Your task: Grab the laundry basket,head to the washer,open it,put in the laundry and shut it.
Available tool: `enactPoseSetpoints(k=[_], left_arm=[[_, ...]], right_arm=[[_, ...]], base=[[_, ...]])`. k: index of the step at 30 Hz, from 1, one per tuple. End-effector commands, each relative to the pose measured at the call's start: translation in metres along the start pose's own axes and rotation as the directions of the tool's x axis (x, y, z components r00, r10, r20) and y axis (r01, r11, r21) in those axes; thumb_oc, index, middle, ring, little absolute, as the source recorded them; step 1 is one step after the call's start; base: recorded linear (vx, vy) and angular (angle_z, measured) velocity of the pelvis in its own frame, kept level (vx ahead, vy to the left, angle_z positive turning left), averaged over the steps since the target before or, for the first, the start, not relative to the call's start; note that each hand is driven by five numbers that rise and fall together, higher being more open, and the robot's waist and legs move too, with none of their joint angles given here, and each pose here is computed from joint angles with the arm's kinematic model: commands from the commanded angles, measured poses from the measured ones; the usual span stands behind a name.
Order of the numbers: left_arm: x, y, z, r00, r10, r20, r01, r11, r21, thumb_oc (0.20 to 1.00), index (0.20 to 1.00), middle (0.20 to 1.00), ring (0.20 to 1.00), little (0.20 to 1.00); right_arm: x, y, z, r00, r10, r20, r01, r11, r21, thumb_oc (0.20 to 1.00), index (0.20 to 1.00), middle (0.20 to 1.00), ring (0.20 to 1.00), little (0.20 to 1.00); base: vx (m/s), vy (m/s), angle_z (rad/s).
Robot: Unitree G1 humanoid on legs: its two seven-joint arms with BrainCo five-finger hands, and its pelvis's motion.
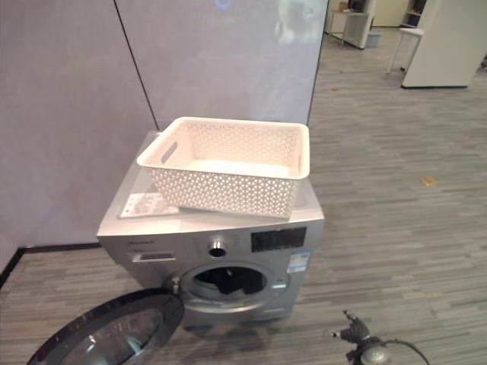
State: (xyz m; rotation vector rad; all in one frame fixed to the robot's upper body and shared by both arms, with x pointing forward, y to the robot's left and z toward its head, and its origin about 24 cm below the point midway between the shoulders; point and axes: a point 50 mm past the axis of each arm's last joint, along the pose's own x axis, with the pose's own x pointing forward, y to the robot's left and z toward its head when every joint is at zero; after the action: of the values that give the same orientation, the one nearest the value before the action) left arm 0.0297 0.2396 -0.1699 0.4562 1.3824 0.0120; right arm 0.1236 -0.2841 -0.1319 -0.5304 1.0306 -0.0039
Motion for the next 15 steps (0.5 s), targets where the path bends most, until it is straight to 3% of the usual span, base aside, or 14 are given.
enactPoseSetpoints(k=[1, 15], left_arm=[[0.002, 0.004, 0.013, 0.999, 0.0, 0.043, -0.002, 0.999, 0.034, 1.0, 1.0, 1.0, 1.0, 1.0], [0.001, -0.006, 0.014, 0.999, -0.032, 0.034, 0.03, 0.998, 0.063, 1.0, 1.0, 1.0, 1.0, 1.0]], right_arm=[[0.006, 0.008, 0.022, 0.998, 0.015, 0.054, -0.015, 1.0, 0.005, 1.0, 1.0, 1.0, 1.0, 1.0], [0.005, 0.024, 0.018, 0.999, 0.041, 0.022, -0.042, 0.998, 0.053, 1.0, 1.0, 1.0, 1.0, 1.0]], base=[[0.02, 0.01, 0.12], [0.0, 0.001, 0.0]])
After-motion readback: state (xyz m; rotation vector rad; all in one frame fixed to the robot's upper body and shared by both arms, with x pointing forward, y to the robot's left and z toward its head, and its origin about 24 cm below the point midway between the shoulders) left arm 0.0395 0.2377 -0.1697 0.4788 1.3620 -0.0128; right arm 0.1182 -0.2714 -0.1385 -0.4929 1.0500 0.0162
